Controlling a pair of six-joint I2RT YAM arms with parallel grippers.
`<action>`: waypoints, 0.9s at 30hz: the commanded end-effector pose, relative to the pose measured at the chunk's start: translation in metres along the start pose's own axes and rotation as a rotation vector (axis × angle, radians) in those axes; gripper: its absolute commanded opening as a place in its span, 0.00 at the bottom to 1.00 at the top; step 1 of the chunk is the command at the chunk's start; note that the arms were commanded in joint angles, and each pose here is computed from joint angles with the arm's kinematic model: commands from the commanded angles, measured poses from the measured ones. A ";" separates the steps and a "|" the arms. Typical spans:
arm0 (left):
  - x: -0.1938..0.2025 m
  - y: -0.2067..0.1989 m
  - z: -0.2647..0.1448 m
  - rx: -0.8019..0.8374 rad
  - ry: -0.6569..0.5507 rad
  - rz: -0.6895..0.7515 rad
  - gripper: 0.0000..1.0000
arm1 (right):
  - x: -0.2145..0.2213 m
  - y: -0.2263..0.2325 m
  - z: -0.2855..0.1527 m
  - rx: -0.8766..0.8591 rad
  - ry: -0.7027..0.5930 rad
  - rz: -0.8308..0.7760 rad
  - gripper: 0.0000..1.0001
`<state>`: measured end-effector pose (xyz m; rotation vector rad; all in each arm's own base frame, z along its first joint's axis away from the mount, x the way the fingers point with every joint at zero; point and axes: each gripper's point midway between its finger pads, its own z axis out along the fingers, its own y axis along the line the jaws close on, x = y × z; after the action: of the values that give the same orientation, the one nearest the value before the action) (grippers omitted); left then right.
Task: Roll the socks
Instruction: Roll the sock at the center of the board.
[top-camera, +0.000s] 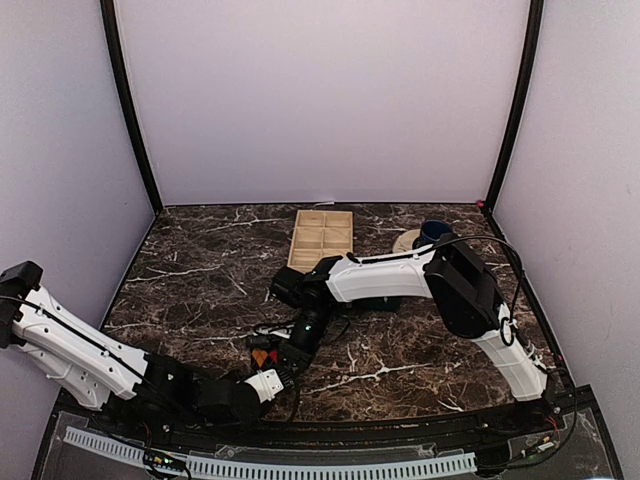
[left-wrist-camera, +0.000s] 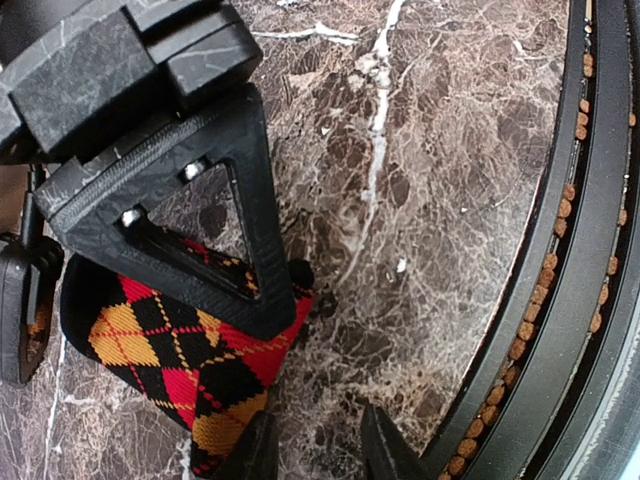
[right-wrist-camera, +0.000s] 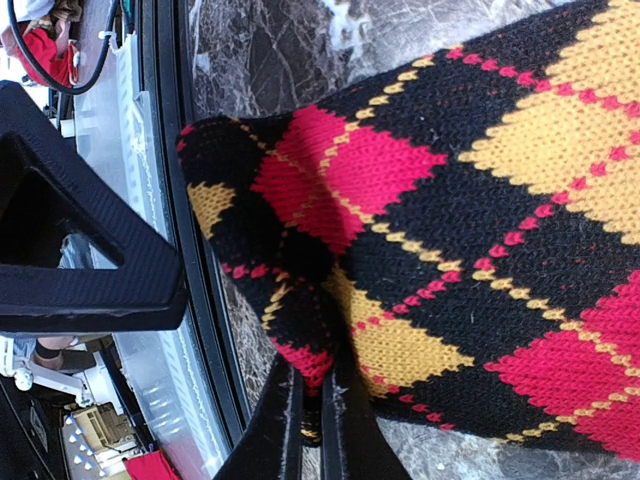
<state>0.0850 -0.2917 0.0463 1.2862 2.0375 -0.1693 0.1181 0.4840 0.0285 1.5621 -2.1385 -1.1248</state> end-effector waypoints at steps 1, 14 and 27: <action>-0.005 0.002 0.000 -0.024 0.003 0.006 0.31 | 0.009 -0.025 0.004 0.055 0.024 0.042 0.00; 0.005 0.011 0.013 -0.028 0.053 -0.043 0.30 | 0.010 -0.019 0.001 0.037 0.022 0.036 0.00; 0.012 0.012 0.025 0.010 0.103 -0.066 0.25 | 0.012 -0.017 -0.002 0.022 0.020 0.034 0.00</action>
<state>0.1063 -0.2852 0.0252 1.2441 2.1504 -0.1202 0.1184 0.4825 0.0285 1.5562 -2.1226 -1.1475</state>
